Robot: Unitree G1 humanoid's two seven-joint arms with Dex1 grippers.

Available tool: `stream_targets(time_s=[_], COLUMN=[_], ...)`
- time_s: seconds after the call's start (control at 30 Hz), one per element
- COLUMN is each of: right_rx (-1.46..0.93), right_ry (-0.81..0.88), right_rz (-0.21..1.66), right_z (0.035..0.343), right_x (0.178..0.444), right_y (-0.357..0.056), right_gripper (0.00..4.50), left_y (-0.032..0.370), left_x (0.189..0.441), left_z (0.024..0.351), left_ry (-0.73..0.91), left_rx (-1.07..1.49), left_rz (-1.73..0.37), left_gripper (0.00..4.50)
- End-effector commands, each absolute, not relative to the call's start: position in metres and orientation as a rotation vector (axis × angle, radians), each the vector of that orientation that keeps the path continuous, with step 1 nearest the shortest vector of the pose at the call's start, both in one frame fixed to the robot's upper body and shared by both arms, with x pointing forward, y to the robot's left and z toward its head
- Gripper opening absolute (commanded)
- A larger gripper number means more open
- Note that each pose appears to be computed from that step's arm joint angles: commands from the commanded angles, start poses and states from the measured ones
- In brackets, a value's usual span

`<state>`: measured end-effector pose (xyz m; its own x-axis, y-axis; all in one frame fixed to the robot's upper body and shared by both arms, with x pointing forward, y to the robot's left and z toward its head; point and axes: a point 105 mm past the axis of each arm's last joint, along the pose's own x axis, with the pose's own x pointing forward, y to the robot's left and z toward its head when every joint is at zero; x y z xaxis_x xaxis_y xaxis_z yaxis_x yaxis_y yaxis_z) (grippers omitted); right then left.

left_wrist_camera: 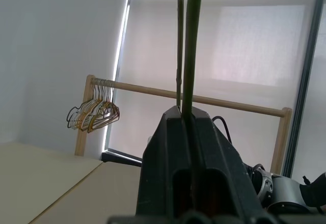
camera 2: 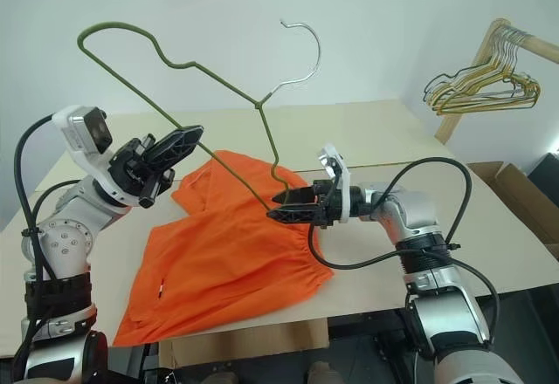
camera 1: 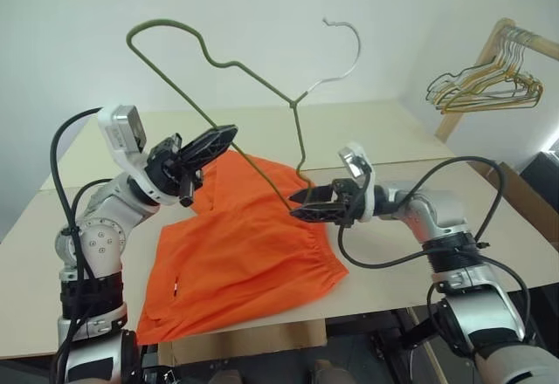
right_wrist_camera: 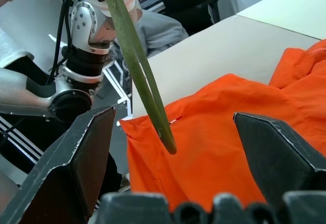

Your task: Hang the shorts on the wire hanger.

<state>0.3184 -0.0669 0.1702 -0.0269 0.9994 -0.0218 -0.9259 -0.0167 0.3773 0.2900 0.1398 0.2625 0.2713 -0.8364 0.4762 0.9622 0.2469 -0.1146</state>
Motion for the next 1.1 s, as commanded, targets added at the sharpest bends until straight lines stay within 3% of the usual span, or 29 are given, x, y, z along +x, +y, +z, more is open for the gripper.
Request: stream_targets(time_s=[0.03,0.1,0.17,0.27,0.57,0.7,0.73,0.83,1.1], right_rx=[0.26,0.263,0.258,0.255,0.245,0.244,0.245,0.261,0.384], right_ry=[0.241,0.238,0.236,0.23,0.236,0.233,0.233,0.218,0.269], right_rz=[1.608,1.61,1.61,1.608,1.605,1.605,1.605,1.601,1.442], right_z=[0.192,0.194,0.194,0.195,0.193,0.192,0.192,0.195,0.196], right_x=[0.316,0.316,0.315,0.315,0.314,0.314,0.314,0.313,0.31], right_y=[-0.065,-0.064,-0.064,-0.064,-0.064,-0.063,-0.063,-0.065,-0.106], right_gripper=[4.36,4.36,3.87,2.69,0.09,0.04,0.0,0.0,0.0], left_y=[0.136,0.137,0.137,0.137,0.137,0.136,0.136,0.136,0.15], left_x=[0.286,0.287,0.288,0.291,0.295,0.304,0.305,0.311,0.317], left_z=[0.269,0.268,0.267,0.266,0.256,0.247,0.245,0.236,0.171], left_ry=[-0.375,-0.374,-0.373,-0.374,-0.359,-0.307,-0.296,-0.255,0.024], left_rx=[-0.396,-0.397,-0.398,-0.408,-0.373,-0.386,-0.393,-0.373,-0.06], left_rz=[-1.273,-1.275,-1.27,-1.261,-1.218,-1.172,-1.166,-1.131,-1.017], left_gripper=[0.0,0.0,0.0,0.0,0.0,0.0,0.52,1.41,3.97])
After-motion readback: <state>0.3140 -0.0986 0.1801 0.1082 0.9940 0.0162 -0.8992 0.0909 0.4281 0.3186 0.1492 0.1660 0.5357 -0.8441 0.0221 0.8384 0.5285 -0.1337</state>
